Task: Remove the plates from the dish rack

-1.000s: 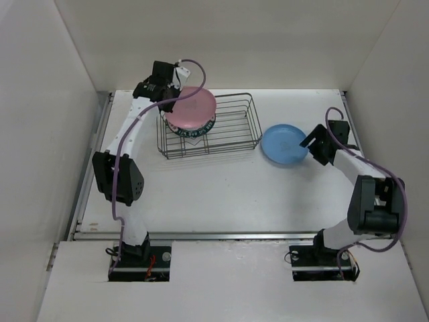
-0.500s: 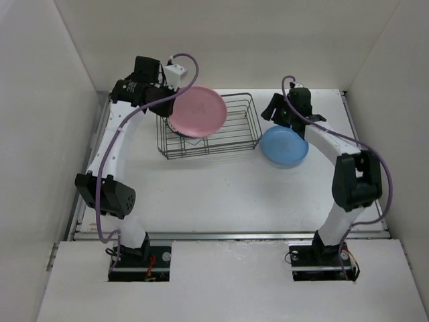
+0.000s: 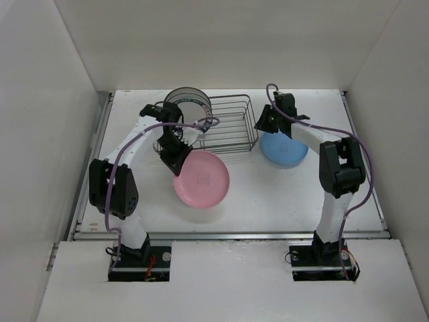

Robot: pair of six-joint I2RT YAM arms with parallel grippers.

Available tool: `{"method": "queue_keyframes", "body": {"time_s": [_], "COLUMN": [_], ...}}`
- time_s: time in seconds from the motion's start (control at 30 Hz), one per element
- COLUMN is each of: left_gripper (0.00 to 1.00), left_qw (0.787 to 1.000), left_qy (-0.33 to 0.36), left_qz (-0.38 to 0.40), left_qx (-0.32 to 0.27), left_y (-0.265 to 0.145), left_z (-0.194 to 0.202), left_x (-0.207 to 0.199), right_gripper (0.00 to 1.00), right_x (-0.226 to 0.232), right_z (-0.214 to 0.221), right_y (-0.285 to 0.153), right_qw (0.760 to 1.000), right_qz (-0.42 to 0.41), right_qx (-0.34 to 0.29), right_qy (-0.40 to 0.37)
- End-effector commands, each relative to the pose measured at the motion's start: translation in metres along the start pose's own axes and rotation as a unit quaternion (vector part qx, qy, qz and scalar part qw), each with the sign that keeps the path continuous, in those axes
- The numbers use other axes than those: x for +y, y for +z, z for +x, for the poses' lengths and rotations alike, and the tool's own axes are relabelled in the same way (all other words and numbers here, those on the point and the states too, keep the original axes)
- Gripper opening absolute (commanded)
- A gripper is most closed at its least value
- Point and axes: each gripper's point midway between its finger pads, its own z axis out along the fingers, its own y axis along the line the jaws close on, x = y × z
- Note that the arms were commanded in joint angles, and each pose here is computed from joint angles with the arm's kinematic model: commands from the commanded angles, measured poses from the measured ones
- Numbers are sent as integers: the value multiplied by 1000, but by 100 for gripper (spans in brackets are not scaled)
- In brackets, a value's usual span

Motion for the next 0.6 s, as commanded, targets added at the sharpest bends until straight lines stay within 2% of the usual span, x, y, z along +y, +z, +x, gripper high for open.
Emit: {"method": "queue_keyframes", "body": {"time_s": [0.0,0.1,0.27,0.37,0.47,0.5,0.53,0.57], "left_gripper": [0,0,0,0,0,0,0,0], "left_qw": [998,996,993,995,997,998,998,998], "left_qy": [18,14,19,17,17,13,14,15], "left_qz": [22,3,-21,-19,-7,-2,-5,-2], "left_qx": [47,82,116,100,73,68,62,57], "left_y": [19,36,52,49,41,39,36,33], "left_z": [14,23,28,19,4,1,-2,-6], "left_x": [-9,-2,4,2,-4,-7,-6,-8], "right_gripper": [30,39,41,41,46,49,57,61], "right_x": [37,33,21,29,34,40,43,55], "right_z": [-10,-19,-36,-48,-54,-58,-50,-56], "right_y": [-12,-24,-47,-61,-73,-78,-80,-97], "right_qw": [999,999,995,993,992,991,992,990], "right_qz": [-38,-16,33,25,18,7,-10,-36], "right_qx": [-27,-52,-92,-114,-125,-131,-124,-138], "right_qy": [-1,5,23,22,21,10,0,-16]}}
